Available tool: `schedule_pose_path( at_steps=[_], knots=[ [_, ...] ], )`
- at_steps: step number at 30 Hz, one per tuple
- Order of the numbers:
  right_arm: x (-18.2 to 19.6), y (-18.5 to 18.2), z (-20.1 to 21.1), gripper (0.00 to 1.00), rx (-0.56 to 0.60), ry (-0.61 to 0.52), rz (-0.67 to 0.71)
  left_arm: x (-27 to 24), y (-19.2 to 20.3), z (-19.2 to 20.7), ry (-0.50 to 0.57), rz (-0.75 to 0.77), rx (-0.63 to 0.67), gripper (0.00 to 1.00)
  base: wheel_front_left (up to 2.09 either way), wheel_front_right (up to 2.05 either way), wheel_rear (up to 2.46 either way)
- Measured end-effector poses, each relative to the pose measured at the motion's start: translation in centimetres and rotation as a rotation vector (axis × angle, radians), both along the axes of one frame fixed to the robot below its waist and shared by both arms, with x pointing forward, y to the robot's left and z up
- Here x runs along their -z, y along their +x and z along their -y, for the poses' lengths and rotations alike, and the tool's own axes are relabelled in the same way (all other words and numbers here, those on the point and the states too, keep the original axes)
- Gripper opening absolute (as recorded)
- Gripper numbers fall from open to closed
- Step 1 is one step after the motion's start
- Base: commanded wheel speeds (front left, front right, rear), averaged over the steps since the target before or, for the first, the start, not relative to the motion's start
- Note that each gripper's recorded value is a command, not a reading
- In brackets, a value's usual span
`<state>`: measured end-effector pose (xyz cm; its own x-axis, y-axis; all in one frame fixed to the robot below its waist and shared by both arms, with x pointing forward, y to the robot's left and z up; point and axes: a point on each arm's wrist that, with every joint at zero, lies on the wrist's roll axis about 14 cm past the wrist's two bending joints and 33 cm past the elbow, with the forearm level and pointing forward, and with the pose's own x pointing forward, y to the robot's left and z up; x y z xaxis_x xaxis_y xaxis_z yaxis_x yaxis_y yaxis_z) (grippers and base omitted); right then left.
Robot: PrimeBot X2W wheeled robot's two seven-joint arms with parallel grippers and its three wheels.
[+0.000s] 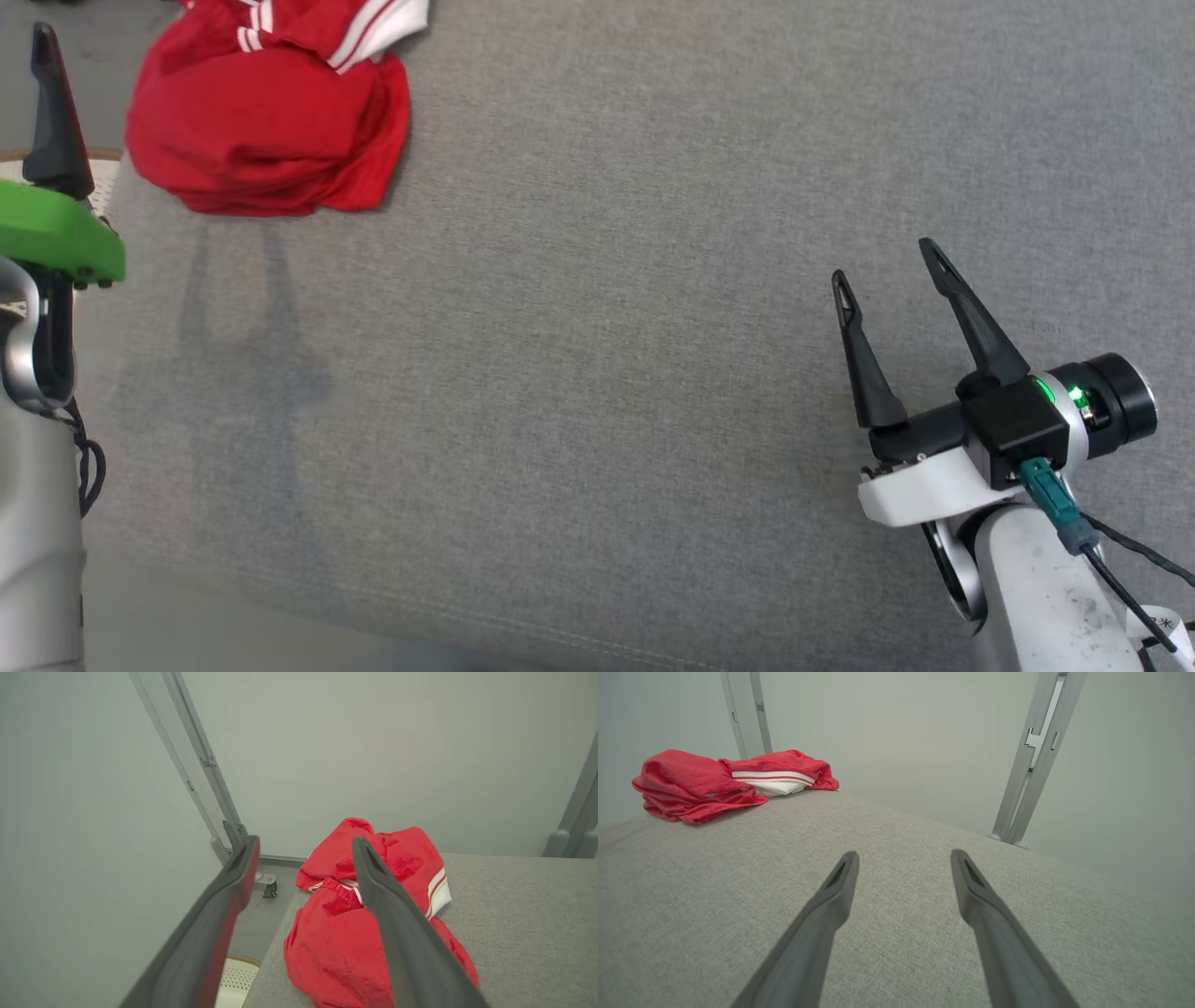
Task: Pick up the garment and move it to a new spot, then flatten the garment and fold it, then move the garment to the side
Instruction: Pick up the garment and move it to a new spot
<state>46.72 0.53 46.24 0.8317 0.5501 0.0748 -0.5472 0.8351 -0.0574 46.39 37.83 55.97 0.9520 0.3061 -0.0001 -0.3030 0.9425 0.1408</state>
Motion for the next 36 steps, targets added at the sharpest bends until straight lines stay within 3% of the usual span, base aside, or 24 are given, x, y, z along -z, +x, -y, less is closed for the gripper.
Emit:
schedule_pose_path(
  at_steps=[9, 14, 15, 16, 18, 19, 27, 36],
  knots=[
    [3.9, 1.4, 2.9, 1.0, 0.075, -0.05, -0.059, 14.1, 2.9, 1.2, -0.187, -0.411, -0.019, 1.0, 0.0, 0.0, 0.0],
    [5.7, 1.6, 4.4, 1.0, 0.112, -0.067, -0.096, 18.1, 3.4, 1.5, -0.258, -0.489, -0.043, 1.0, 0.0, 0.0, 0.0],
    [5.9, 1.6, 4.7, 1.0, 0.118, -0.07, -0.102, 18.8, 3.4, 1.6, -0.261, -0.509, -0.042, 0.65, 0.0, 0.0, 0.0],
    [6.1, 1.6, 4.8, 1.0, 0.122, -0.072, -0.105, 19.2, 3.3, 1.7, -0.263, -0.522, -0.042, 0.42, 0.0, 0.0, 0.0],
    [6.3, 1.7, 5.3, 1.0, 0.135, -0.07, -0.113, 19.7, 3.7, 1.7, -0.273, -0.524, -0.043, 0.06, 0.0, 0.0, 0.0],
    [6.3, 1.7, 5.4, 1.0, 0.138, -0.069, -0.114, 19.6, 3.8, 1.7, -0.277, -0.522, -0.044, 0.0, 0.0, 0.0, 0.0],
    [4.7, 1.6, 4.9, 1.0, 0.13, -0.038, -0.095, 17.0, 3.9, 0.7, -0.234, -0.471, -0.044, 0.0, 0.0, 0.0, 0.0],
    [0.9, 0.3, 5.5, 1.0, 0.15, 0.041, -0.067, 7.5, 5.4, -0.2, -0.061, -0.309, 0.017, 0.0, 0.0, 0.0, 0.0]
  ],
)
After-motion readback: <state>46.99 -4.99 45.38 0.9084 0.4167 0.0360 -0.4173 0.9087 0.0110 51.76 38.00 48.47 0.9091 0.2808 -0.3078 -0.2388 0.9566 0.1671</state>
